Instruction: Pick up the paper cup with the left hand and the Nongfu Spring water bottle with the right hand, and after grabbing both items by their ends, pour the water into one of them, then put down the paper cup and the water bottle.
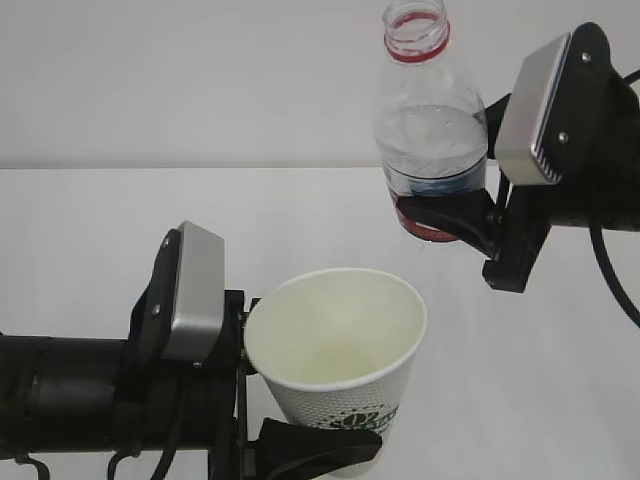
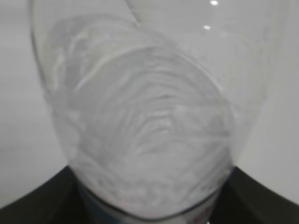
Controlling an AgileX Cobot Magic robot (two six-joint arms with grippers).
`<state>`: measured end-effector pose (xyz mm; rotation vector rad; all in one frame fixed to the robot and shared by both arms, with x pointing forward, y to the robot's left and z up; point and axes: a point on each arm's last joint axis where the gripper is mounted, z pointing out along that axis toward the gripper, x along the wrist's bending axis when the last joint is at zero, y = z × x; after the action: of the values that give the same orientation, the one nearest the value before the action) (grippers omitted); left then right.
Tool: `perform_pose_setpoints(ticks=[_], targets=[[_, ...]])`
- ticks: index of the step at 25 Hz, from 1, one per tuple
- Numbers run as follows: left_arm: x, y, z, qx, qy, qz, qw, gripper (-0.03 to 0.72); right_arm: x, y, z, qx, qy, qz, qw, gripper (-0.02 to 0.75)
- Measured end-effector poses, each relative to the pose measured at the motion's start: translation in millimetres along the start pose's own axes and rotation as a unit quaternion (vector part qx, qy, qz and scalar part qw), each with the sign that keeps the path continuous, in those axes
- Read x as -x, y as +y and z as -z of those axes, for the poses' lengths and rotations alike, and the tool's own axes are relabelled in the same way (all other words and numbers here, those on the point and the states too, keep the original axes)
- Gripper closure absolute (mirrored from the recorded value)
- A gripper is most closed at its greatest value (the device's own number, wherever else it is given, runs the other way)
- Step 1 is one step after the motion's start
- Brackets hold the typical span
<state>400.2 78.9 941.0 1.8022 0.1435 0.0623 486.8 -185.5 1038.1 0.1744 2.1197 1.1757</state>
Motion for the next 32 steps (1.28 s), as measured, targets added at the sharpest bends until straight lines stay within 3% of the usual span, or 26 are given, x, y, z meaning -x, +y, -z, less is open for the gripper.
perform_pose_setpoints(ticks=[11, 23, 32], targets=[[0.1, 0.3, 0.0, 0.002, -0.001, 0.001, 1.000, 0.152, -2.5, 4.3, 0.1, 0.025, 0.011, 0.089, 0.996, 0.265], [0.4, 1.2, 0.0, 0.007, -0.002, 0.001, 1.000, 0.153, 13.1, 18.7, 0.3, 0.049, -0.028, 0.149, 0.987, 0.265], [1.0, 2.5, 0.0, 0.014, -0.005, 0.001, 1.000, 0.153, 16.6, 22.2, 0.4, 0.052, -0.035, 0.171, 0.983, 0.266]])
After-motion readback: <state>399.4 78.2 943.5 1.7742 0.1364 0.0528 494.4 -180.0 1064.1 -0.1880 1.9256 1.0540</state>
